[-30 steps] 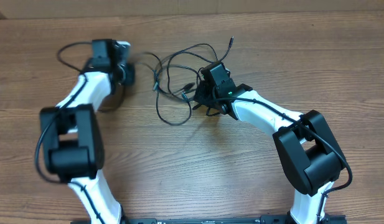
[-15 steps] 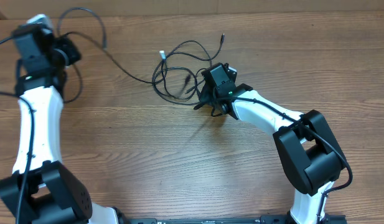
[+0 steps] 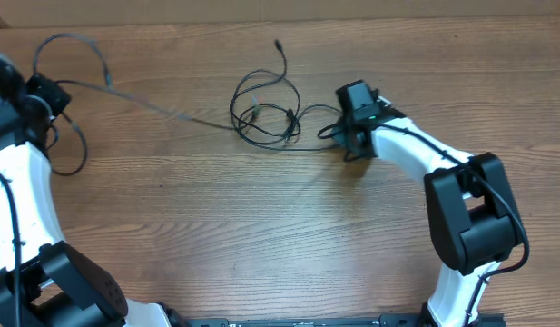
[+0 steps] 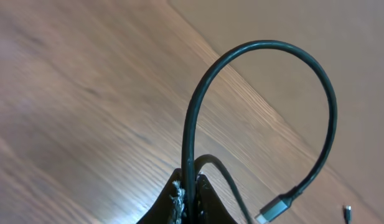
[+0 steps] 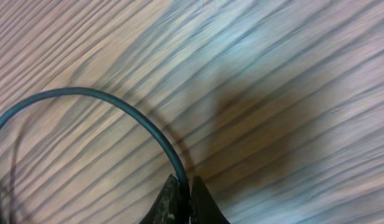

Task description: Untangle cables

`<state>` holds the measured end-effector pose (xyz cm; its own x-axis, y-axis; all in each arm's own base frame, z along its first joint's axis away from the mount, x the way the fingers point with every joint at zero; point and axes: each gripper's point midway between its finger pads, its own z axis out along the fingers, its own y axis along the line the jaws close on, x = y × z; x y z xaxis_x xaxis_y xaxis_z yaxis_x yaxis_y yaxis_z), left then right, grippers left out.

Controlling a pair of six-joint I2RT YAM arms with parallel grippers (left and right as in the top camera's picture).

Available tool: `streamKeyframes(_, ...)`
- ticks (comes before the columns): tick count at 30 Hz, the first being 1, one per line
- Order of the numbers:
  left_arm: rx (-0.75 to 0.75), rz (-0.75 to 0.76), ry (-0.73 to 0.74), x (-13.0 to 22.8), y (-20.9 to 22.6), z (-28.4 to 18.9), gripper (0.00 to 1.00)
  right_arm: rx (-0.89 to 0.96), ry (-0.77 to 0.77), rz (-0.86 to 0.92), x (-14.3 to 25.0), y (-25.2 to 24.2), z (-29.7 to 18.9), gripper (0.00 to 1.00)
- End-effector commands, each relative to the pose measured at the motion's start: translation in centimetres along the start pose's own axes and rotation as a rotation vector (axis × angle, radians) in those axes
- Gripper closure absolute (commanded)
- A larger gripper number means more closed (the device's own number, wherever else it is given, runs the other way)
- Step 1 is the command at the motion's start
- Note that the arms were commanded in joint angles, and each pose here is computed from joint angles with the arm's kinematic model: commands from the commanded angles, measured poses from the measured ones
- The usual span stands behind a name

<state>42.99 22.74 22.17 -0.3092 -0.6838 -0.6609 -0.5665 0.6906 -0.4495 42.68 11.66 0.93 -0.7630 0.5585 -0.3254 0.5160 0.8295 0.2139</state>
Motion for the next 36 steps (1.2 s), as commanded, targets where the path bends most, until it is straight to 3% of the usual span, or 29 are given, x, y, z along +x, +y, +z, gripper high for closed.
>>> streamKeyframes(1, 0.017, -0.092, -0.061, -2.7, 1.4, -1.6, 0.96, 0.042, 0.002, 0.047, -1.2, -2.2, 0.8, 0.96)
streamKeyframes(7, 0.369, -0.100, -0.018, -4.1, -2.0, -3.1, 0.96, 0.054, 0.022, 0.105, -2.5, -4.2, 1.0, 0.96)
streamKeyframes(9, 0.389, -0.110, -0.001, -3.8, -2.0, -3.0, 0.96, 0.060, 0.025, 0.114, -2.7, -4.5, 1.0, 0.96)
streamKeyframes(17, 0.283, -0.004, 0.121, 0.8, -2.0, -0.2, 0.96, 0.046, 0.045, 0.115, -2.4, -4.3, 1.0, 0.96)
streamKeyframes(22, 0.001, 0.049, 0.184, 4.6, 0.8, 3.2, 0.94, 0.036, 0.056, 0.116, -2.2, -4.2, 1.0, 0.96)
streamKeyframes(23, -0.050, 0.059, 0.195, 5.3, 1.4, 3.9, 0.89, 0.033, 0.059, 0.116, -2.2, -4.1, 1.0, 0.96)
streamKeyframes(25, -0.106, 0.076, 0.215, 6.4, 2.2, 5.0, 0.64, 0.033, 0.059, 0.116, -2.2, -4.1, 1.0, 0.96)
streamKeyframes(26, -0.115, 0.086, 0.228, 6.9, 2.5, 5.5, 0.57, 0.033, 0.059, 0.116, -2.2, -4.1, 1.0, 0.96)
streamKeyframes(29, -0.117, 0.097, 0.252, 7.7, 2.7, 6.1, 0.19, 0.033, 0.059, 0.116, -2.2, -4.1, 1.0, 0.96)
streamKeyframes(31, -0.118, 0.098, 0.251, 7.7, 2.7, 6.1, 0.02, 0.033, 0.059, 0.116, -2.2, -4.1, 1.0, 0.96)
streamKeyframes(36, -0.108, 0.122, 0.238, 7.2, 2.5, 6.0, 0.00, 0.032, 0.060, 0.117, -2.2, -4.1, 1.0, 0.96)
